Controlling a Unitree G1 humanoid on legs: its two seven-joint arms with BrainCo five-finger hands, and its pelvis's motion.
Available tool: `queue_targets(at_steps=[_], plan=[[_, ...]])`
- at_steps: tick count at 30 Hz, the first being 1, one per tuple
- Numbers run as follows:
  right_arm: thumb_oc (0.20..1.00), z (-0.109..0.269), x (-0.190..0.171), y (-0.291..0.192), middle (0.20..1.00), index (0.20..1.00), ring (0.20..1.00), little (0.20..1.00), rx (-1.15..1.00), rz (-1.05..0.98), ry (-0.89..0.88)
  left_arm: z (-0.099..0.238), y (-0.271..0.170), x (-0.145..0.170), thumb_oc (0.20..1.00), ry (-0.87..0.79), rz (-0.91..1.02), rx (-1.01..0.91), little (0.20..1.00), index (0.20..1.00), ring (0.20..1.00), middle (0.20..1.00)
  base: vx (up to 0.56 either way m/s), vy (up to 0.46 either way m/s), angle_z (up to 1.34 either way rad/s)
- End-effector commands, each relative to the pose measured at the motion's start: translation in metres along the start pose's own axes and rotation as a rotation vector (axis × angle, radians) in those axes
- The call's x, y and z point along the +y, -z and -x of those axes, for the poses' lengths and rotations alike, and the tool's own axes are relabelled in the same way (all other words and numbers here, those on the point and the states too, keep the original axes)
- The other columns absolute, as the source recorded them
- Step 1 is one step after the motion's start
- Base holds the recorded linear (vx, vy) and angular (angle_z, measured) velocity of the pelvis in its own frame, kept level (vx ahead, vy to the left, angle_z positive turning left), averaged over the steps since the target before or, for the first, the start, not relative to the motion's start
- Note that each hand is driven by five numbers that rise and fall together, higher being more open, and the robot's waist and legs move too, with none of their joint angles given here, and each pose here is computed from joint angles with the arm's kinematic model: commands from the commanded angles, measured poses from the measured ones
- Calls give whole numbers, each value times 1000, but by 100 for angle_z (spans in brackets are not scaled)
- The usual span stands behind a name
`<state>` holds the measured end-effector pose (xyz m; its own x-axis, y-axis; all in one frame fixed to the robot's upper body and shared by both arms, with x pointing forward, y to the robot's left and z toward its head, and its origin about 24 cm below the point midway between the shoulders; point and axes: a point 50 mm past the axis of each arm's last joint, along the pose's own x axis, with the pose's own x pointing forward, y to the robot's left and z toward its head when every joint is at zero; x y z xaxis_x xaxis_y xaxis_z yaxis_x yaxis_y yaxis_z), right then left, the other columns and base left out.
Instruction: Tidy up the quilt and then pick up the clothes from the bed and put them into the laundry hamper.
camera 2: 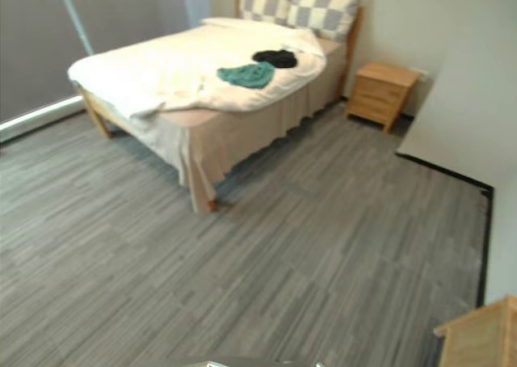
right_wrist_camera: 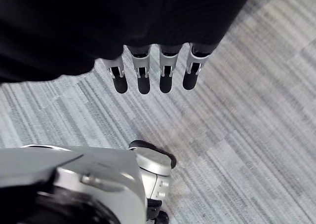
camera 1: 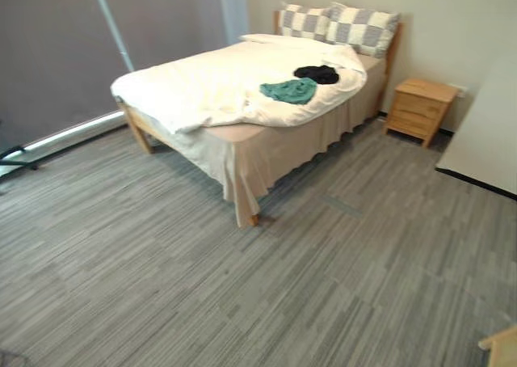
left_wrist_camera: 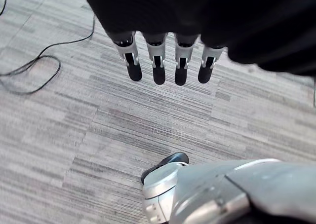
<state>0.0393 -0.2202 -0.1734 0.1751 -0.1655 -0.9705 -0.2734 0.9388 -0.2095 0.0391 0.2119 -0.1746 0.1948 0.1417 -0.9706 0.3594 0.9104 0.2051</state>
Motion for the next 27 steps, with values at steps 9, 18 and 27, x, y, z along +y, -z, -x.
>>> queue_targets(at_steps=[9, 18, 27], plan=[[1000, -2, -2, -45, 1000, 1000, 1000, 1000, -107, 31, 21, -1, -82, 8, 1000, -33, -138, -223, 1000, 1000, 1000, 1000, 19, 18, -5], [1000, -1, -6, -66, 1000, 1000, 1000, 1000, -160, -28, 26, -1, -88, 26, 1000, -94, -80, -225, 1000, 1000, 1000, 1000, 109, 34, -7], [1000, -2, -5, -33, 1000, 1000, 1000, 1000, -73, -134, 24, -3, -62, 23, 1000, -86, -70, -145, 1000, 1000, 1000, 1000, 558, -250, 37]])
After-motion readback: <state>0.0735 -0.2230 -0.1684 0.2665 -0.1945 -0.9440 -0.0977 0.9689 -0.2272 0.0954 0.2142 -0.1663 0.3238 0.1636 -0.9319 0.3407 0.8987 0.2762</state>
